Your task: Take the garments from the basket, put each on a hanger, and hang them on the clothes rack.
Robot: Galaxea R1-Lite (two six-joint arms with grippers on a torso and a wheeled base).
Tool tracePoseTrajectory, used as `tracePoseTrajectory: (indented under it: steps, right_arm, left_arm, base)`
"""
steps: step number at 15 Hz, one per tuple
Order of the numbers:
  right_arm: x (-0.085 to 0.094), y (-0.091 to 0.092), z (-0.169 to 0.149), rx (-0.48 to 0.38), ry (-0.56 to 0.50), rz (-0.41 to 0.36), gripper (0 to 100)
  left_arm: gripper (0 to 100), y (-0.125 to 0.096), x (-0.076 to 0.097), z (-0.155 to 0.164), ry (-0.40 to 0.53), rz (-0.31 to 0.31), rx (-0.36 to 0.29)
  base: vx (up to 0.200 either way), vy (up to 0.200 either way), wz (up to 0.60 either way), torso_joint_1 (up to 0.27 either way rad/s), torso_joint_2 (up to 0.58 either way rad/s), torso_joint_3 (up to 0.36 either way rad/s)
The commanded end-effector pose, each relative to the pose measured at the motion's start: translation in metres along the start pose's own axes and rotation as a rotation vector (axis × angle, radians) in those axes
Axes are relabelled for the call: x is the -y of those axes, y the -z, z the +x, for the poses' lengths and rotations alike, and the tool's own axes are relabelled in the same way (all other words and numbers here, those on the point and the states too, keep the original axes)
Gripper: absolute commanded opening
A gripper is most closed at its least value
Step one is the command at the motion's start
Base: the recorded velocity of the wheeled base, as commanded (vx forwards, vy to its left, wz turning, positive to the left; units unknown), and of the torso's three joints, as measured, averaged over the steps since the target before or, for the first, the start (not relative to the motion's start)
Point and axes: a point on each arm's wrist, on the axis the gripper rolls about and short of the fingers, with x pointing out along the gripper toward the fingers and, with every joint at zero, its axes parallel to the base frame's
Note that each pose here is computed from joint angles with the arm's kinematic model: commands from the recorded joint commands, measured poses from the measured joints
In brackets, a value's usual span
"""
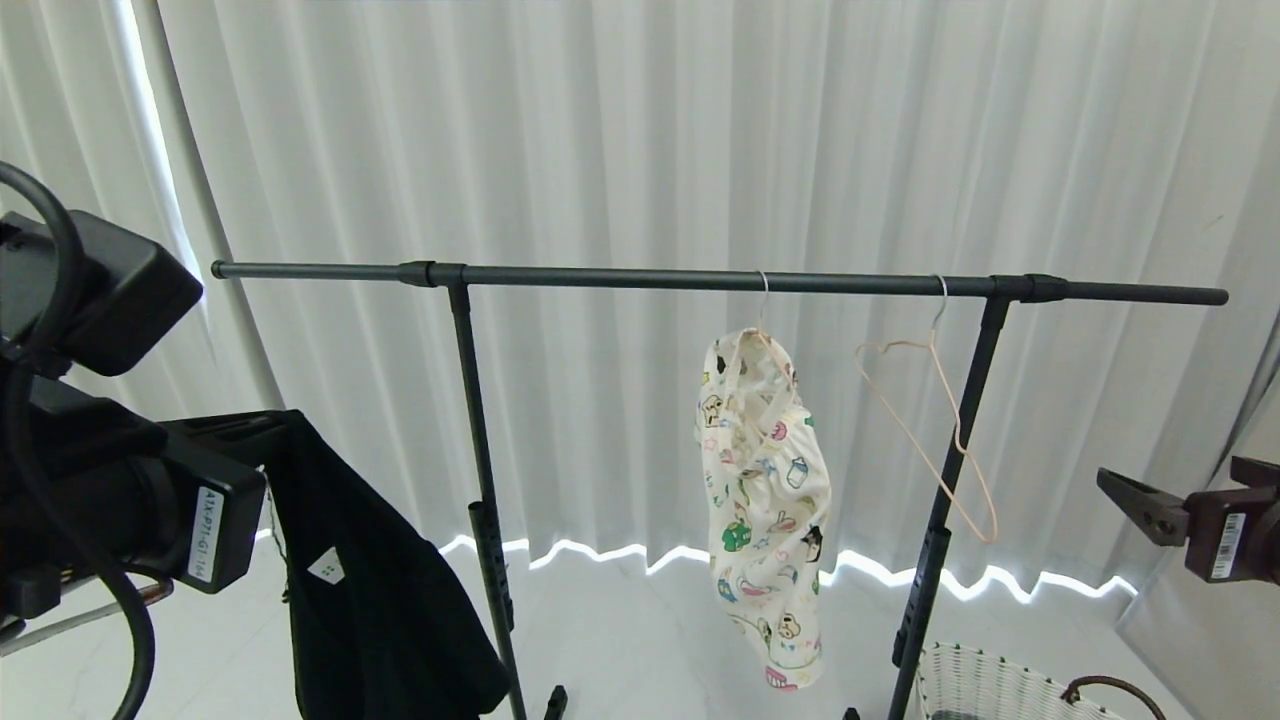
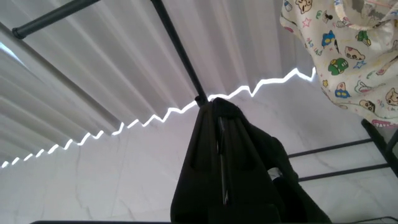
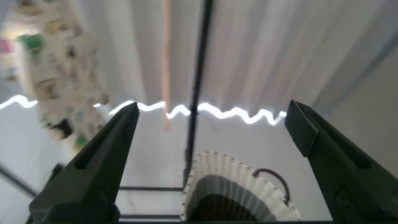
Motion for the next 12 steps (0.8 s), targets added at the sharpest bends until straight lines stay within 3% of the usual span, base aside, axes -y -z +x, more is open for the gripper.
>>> tracePoseTrajectory:
  steps: [1,3,4,6,12]
  right_arm:
    - [-0.001,-0.008,-0.001,0.020,-0.034,-0.008,100]
    - [-0.002,-0.022,0.001,-0.153,-0.031,-0.040,100]
    - [-0.003,-0.034,0.004,-0.258,-0.024,-0.010,100]
    - [-0.007,-0.043,0.019,-0.299,-0.006,0.023,100]
    - [-0.019,-0.036,0.060,-0.317,-0.016,-0.006,100]
  left_arm:
    - [0,0.003,0.001,0.002,0.002,0.006,-0.012]
    - [0,0.009,0.002,0.000,0.002,0.009,-0.020]
    - [0,0.009,0.000,-0.002,-0.002,0.001,-0.006]
    - [0,0.010,0.000,-0.002,-0.007,-0.004,-0.002]
    - [0,0.004,-0.001,-0.001,-0.010,-0.006,0.010]
  base:
    - [0.000,0.000,0.00,0.000,0.00,0.000]
    - [0.000,0.000,0.00,0.000,0.00,0.000]
    - [0.000,0.000,0.00,0.000,0.00,0.000]
    - [0.000,0.000,0.00,0.000,0.00,0.000]
    - [0.200,0.000,0.00,0.003,0.00,0.001]
